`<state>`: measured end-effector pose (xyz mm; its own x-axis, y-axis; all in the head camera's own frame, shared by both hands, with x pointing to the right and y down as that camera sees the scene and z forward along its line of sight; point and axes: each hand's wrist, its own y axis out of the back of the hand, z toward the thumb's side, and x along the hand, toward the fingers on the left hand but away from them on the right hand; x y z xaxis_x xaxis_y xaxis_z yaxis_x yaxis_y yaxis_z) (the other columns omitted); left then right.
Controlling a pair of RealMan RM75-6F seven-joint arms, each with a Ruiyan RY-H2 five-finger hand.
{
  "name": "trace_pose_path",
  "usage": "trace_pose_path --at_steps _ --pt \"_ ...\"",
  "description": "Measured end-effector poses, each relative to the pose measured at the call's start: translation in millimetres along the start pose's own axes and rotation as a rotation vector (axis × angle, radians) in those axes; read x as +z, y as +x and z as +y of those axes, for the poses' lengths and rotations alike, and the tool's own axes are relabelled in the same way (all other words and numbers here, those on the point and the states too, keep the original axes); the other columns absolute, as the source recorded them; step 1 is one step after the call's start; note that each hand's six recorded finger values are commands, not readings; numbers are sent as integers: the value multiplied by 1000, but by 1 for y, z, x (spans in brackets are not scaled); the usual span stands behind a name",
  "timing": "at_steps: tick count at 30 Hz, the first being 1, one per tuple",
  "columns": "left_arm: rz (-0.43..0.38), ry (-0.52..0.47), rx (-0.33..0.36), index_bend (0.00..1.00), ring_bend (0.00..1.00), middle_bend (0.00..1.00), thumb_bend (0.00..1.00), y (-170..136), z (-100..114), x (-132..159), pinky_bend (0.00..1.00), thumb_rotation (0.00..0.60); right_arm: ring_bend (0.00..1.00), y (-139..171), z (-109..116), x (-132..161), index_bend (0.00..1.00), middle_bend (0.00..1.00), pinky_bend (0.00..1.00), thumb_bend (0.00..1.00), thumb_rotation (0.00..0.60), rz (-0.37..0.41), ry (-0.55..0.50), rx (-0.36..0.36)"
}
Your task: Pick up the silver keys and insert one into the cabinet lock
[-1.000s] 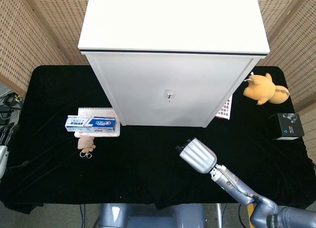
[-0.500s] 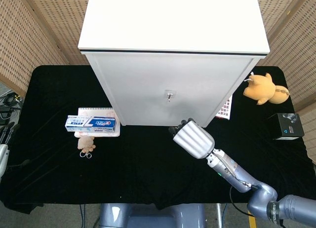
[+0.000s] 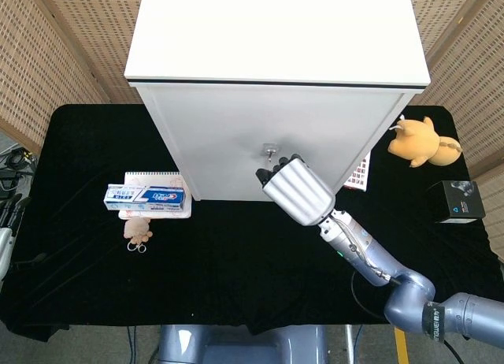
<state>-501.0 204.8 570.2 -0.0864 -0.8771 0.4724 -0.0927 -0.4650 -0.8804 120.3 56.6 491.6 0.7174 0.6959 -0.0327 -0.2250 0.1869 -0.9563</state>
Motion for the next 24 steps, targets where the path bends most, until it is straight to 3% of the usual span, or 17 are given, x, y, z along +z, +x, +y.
trace_pose_path --at_steps 24 --pt "6 -8 3 0 0 0 0 1 2 -2 0 600 837 -18 -4 8 715 925 1000 669 600 3 23 36"
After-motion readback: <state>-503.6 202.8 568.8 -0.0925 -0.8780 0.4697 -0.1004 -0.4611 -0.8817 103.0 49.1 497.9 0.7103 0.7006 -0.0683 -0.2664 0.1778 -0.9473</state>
